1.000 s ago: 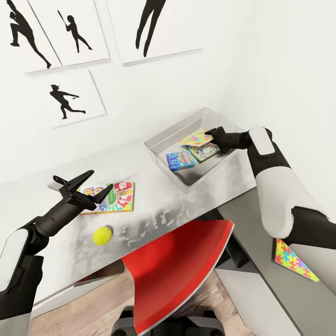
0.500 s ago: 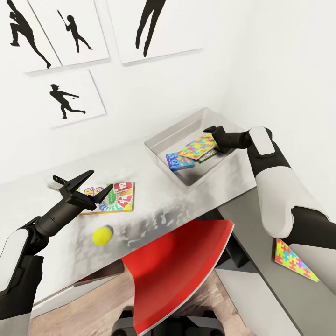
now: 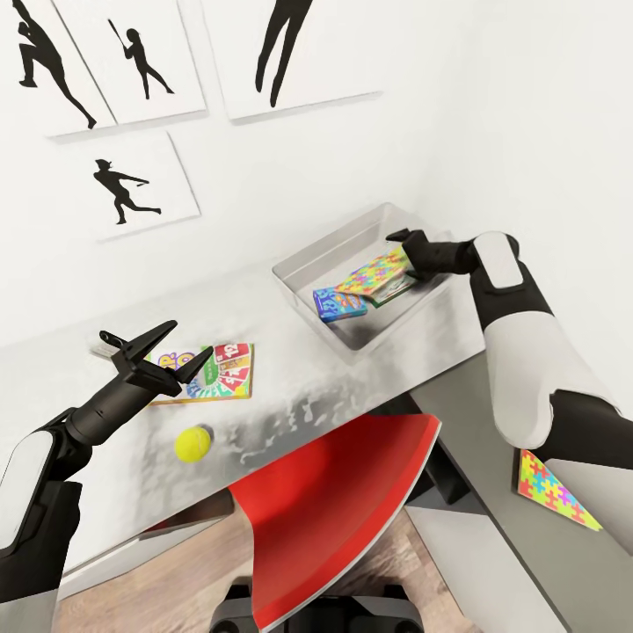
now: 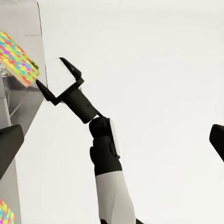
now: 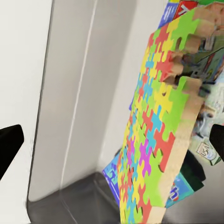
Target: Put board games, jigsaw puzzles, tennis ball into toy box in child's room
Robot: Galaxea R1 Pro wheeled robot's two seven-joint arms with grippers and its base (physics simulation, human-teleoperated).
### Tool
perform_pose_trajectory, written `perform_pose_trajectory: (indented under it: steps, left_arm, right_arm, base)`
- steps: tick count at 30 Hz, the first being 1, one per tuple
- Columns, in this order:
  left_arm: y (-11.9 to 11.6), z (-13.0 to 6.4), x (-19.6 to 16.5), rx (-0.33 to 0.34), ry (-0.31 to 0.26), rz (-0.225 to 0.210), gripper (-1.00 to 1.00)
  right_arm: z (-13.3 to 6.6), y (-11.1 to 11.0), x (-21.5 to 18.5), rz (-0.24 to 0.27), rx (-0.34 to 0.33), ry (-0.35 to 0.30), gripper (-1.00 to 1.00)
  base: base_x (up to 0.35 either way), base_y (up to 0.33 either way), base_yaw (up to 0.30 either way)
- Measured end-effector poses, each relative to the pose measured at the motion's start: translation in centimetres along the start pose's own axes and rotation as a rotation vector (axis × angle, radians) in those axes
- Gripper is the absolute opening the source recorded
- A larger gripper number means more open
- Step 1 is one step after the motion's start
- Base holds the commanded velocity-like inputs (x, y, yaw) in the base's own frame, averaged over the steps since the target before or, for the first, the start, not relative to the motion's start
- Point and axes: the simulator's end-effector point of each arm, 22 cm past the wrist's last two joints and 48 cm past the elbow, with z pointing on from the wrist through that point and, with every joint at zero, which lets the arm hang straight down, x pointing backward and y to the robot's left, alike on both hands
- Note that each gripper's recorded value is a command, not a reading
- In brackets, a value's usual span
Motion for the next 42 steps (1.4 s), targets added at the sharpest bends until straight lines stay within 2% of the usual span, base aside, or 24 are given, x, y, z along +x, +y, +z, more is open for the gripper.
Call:
perform_pose_trajectory:
  steps: [9,16,28,31,33,36,37,40,42]
  left_arm:
    - [0.0,0.0,0.0,-0.002,0.001,0.002,1.00]
    - [0.0,-0.2,-0.1,-0.006,0.002,0.004,1.00]
    - [0.0,-0.2,-0.2,-0.007,0.001,0.006,1.00]
    - [0.0,-0.3,-0.2,-0.008,-0.001,0.007,1.00]
    - [0.0,-0.3,-0.3,-0.008,-0.001,0.007,1.00]
    - [-0.1,-0.4,-0.3,-0.005,-0.005,0.007,1.00]
    - [-0.1,-0.4,-0.3,-0.005,-0.005,0.007,1.00]
    - [0.1,-0.8,-0.2,-0.002,-0.013,0.000,1.00]
    - [0.2,-1.0,-0.2,-0.004,-0.015,-0.003,1.00]
  right_arm:
    - [-1.9,2.6,-2.0,-0.046,-0.045,-0.045,1.00]
    - [-2.9,2.5,-2.1,-0.080,-0.014,-0.036,1.00]
    - [-3.7,2.8,-2.7,-0.103,-0.011,-0.049,1.00]
    - [-5.0,3.3,-2.7,-0.143,-0.033,-0.060,1.00]
    - [-5.4,3.1,-2.2,-0.164,-0.039,-0.055,1.00]
    - [-7.5,2.4,-0.9,-0.226,-0.055,-0.070,1.00]
    - [-7.6,2.4,-0.8,-0.226,-0.056,-0.070,1.00]
    - [-10.4,2.0,-0.2,-0.280,-0.077,-0.132,1.00]
    - [-11.1,1.6,0.1,-0.290,-0.079,-0.148,1.00]
  base:
    - [0.000,0.000,0.000]
    - [0.000,0.000,0.000]
    - [0.000,0.000,0.000]
    - [0.000,0.000,0.000]
    - [0.000,0.000,0.000]
    - [0.000,0.000,0.000]
    - [0.000,0.000,0.000]
    - [0.000,0.000,0.000]
    - [0.000,0.000,0.000]
